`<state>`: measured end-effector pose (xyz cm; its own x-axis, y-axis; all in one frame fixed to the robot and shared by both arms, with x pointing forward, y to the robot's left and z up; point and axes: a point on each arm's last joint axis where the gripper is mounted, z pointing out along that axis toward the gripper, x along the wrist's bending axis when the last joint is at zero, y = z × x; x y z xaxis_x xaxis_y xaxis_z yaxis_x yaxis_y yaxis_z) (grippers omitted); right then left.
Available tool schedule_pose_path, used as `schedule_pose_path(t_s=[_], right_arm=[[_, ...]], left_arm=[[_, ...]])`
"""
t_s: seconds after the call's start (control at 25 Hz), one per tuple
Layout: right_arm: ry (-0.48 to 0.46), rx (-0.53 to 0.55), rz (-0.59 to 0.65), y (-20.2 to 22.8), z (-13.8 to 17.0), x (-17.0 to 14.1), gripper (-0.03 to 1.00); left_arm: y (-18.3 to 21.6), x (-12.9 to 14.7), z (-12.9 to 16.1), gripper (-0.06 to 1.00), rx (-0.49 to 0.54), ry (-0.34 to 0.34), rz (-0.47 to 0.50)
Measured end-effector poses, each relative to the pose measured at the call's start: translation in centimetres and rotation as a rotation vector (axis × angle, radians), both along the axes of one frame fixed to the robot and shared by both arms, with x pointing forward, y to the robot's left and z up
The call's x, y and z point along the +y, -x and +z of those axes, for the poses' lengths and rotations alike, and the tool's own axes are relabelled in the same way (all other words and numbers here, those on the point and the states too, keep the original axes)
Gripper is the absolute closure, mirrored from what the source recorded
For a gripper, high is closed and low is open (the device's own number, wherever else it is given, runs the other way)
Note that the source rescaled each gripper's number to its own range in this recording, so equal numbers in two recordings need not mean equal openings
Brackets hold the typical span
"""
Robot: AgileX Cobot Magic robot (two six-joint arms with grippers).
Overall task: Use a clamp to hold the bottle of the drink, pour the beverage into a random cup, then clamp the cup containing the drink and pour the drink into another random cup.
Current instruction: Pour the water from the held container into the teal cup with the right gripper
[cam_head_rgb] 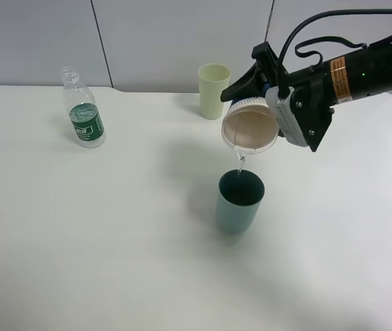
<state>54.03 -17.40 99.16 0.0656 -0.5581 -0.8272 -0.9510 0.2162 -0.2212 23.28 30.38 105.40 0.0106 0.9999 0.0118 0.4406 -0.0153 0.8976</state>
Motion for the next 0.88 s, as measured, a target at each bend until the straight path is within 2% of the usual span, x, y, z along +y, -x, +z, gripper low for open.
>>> schedule_pose_path(t_s=[0.64,0.88], right_arm=[[0.063,-0.175,0.150,0.5,0.0,1.2,0.95],[0.116,-0.283,0.200,0.4,-0.1,1.2,0.95]], left_arm=[[0.0,0.0,0.0,-0.06,0.000,0.000,0.000],[0.0,0.0,0.0,-0.06,0.001,0.000,0.000]])
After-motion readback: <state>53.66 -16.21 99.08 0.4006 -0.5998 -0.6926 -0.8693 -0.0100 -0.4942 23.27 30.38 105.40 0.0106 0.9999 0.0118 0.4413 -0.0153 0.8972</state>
